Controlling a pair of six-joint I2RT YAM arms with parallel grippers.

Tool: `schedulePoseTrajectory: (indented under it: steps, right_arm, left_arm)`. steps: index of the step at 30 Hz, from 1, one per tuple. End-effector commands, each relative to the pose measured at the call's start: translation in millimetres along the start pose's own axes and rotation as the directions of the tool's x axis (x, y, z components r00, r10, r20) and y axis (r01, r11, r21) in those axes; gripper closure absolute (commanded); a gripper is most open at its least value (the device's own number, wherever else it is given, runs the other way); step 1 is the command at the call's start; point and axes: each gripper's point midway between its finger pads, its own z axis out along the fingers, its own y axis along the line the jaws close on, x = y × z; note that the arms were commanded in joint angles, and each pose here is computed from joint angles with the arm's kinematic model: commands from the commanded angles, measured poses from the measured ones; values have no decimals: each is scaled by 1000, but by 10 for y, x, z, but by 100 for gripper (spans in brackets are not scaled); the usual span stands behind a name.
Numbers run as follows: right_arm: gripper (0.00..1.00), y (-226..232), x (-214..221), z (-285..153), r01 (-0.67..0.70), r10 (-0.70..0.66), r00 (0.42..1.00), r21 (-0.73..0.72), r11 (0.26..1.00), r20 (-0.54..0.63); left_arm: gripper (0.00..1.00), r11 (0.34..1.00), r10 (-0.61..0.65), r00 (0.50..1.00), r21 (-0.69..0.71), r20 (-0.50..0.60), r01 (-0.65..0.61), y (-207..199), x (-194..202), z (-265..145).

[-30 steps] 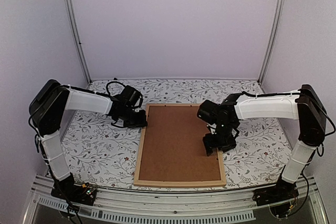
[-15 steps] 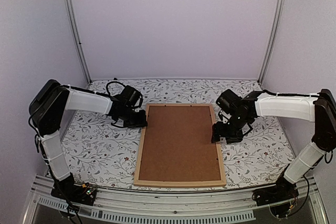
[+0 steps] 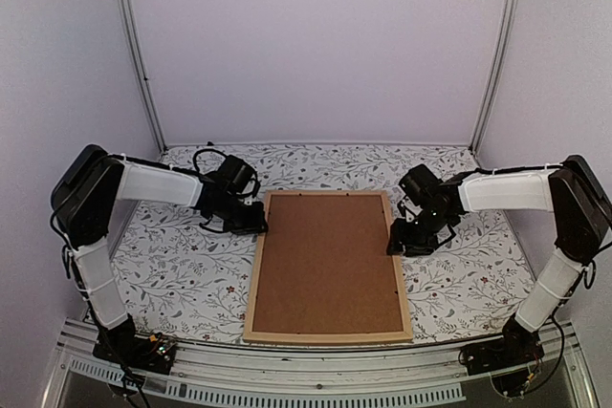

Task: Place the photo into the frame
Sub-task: Press the fastener onto the backboard.

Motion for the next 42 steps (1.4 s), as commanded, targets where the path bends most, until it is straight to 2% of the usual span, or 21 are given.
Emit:
schedulePoseTrajectory:
  steps: [1,9,14,16,20,22,34,38,42]
  right_arm:
    - [51,26,-15,129,28,-28,1000,-39,999,-4]
    - [60,-45,57,193,34,-35,999,-43,999,-19]
    - [64,-95,80,177,43,-43,999,-44,998,-14]
    - [66,-95,74,166,48,-49,999,-47,998,-8]
    - [72,-58,36,150,55,-55,998,-67,996,11]
    - [76,-51,22,158,55,-54,998,-68,996,15]
    - [85,23,-13,231,39,-36,999,-116,993,29]
    - [86,36,-30,248,33,-29,999,-120,992,32]
    - [87,80,-44,264,31,-26,999,-146,989,36]
  left_arm:
    - [68,997,52,999,53,1,-52,-153,-89,-235]
    - [46,996,43,998,83,36,-46,-176,-283,-421]
    - [44,994,39,999,101,23,-41,-80,-305,-453]
    - [42,996,57,998,61,28,-59,18,-338,-475]
    - [27,994,100,994,-58,43,-97,199,-427,-536]
    - [24,989,112,993,-100,43,-107,262,-481,-537]
    - [13,952,137,990,-272,-43,-143,419,-657,-409]
    - [5,931,156,984,-322,-82,-174,372,-501,-478]
    - [3,920,155,979,-341,-129,-191,312,-222,-551]
